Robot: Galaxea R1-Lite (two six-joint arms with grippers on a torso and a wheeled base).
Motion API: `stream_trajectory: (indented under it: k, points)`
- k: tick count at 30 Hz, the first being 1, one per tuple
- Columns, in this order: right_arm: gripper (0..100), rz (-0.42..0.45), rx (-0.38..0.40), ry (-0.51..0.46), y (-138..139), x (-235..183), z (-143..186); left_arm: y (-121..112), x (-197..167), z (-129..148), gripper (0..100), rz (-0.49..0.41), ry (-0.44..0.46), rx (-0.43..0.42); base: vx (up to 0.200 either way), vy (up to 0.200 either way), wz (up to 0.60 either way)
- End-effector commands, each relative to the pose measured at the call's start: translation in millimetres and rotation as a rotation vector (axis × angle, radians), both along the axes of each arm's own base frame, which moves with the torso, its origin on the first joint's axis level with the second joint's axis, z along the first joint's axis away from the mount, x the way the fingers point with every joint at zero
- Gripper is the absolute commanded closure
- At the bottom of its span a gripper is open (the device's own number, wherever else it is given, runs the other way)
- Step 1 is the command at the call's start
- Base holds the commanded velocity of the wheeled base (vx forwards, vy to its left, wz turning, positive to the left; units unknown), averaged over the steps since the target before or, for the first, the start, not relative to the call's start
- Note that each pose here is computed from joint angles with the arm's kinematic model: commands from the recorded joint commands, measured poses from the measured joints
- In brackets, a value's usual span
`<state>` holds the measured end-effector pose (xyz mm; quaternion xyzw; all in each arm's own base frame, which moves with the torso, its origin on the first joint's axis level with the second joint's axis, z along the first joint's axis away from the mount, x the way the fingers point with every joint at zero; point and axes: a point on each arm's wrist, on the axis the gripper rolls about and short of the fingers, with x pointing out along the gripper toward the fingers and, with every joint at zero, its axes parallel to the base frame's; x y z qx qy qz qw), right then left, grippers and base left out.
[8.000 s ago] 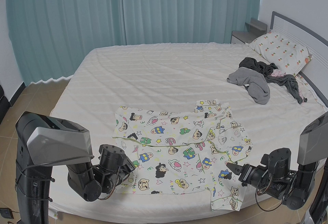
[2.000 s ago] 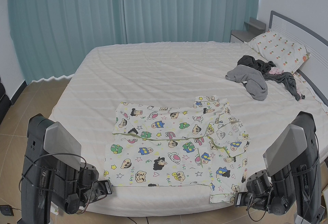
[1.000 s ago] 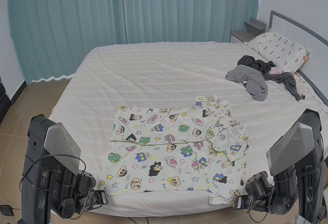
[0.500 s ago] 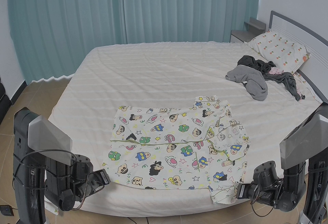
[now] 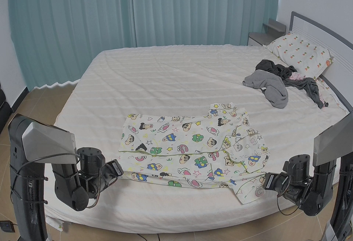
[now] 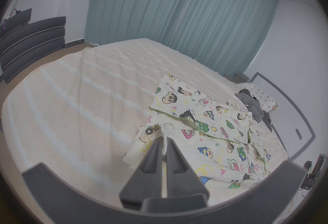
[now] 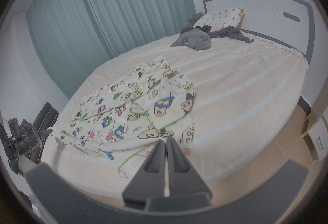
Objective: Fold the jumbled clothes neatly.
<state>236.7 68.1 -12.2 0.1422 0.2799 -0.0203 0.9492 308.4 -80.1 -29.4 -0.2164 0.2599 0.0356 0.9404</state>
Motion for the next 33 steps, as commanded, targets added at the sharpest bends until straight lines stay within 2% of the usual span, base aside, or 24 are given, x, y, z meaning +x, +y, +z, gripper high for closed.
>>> stream_trajectory:
  k: [1, 6, 11, 15, 19, 28, 33]
  points:
    - [100, -0.012, 0.010, -0.108, 0.7, 27.6, 6.8, -7.7, 35.6, 17.5, 100, 0.016, -0.027, 0.000, 0.000, 0.000, 0.00]
    - [100, -0.012, 0.002, -0.160, 2.1, 56.1, 13.4, -1.8, 70.7, 24.2, 100, 0.054, -0.005, 0.003, 0.000, 0.000, 0.00]
    - [100, -0.023, -0.009, -0.163, 0.2, 76.0, 18.9, 4.2, 88.8, 22.4, 100, 0.081, 0.034, 0.005, 0.000, 0.000, 0.00]
    - [100, 0.005, -0.001, -0.154, 4.6, 98.5, 27.5, 7.4, 105.6, 5.1, 100, 0.098, 0.069, 0.010, 0.000, 0.000, 0.00]
    - [100, 0.011, -0.007, -0.130, 9.0, 114.8, 34.6, 6.6, 113.4, -7.2, 100, 0.099, 0.090, 0.014, 0.000, 0.000, 0.00]
    - [100, 0.016, -0.006, -0.133, 14.9, 135.1, 38.1, 4.4, 121.3, -13.0, 100, 0.097, 0.084, 0.011, 0.000, 0.000, 0.00]
    - [100, 0.009, -0.004, -0.136, 14.2, 142.9, 35.1, 1.8, 128.3, -8.1, 100, 0.133, 0.054, -0.054, 0.000, 0.000, 0.00]
